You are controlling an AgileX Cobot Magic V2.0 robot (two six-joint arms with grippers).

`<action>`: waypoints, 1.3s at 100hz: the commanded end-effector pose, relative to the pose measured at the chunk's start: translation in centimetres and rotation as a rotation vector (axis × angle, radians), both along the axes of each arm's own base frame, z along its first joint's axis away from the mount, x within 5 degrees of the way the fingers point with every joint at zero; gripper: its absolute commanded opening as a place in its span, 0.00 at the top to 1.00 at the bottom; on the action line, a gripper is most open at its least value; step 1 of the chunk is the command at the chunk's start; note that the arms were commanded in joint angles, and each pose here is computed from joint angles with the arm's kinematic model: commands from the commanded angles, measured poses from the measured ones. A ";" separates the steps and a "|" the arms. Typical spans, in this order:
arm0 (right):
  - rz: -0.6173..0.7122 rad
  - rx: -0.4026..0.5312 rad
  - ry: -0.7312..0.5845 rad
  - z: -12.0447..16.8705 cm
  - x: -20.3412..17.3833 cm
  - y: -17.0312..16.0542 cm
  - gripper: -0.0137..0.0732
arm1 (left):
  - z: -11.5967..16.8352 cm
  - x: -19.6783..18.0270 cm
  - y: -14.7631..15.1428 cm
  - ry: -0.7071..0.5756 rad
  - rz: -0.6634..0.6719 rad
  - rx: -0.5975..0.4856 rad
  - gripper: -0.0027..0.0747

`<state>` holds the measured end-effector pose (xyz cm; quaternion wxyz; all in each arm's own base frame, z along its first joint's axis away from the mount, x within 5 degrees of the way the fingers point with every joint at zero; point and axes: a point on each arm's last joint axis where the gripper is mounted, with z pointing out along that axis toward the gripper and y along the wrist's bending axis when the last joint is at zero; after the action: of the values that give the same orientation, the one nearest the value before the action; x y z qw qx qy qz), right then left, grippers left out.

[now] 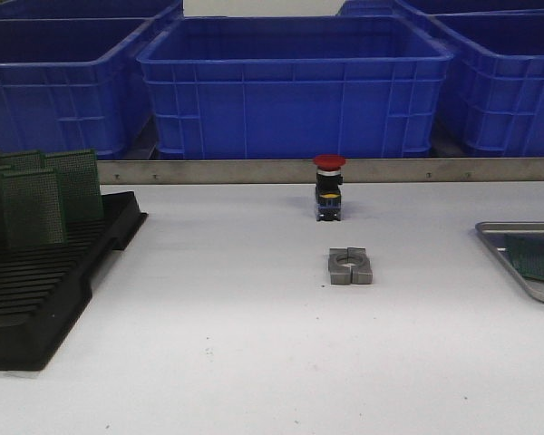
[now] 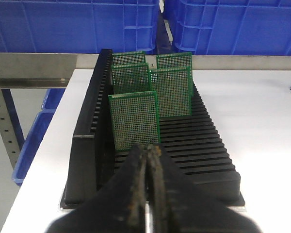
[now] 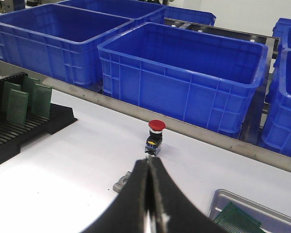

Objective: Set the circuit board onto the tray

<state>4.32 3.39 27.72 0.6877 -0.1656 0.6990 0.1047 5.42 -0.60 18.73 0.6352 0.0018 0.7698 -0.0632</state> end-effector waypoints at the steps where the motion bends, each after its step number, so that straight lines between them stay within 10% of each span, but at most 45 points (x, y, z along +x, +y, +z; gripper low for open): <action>1: -0.038 0.031 -0.055 1.2 0.0 -0.3 0.91 | 0.1 0.0 0.0 -0.080 0.003 -0.015 0.99; 41: -0.381 0.031 -0.199 -0.7 1.5 -3.4 0.91 | 0.1 0.0 0.0 -0.080 0.003 -0.015 0.99; 66: -0.372 0.117 -0.101 -6.8 1.9 -3.3 0.91 | 0.1 0.0 0.0 -0.080 0.003 -0.015 0.99; 130: -0.453 0.110 -0.094 -7.3 1.2 -3.8 0.91 | 0.1 0.0 0.0 -0.078 0.004 -0.015 0.99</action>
<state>5.67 -0.41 19.66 0.7004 0.0325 0.7128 -0.0166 5.42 -0.60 18.73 0.6352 0.0018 0.7698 -0.0632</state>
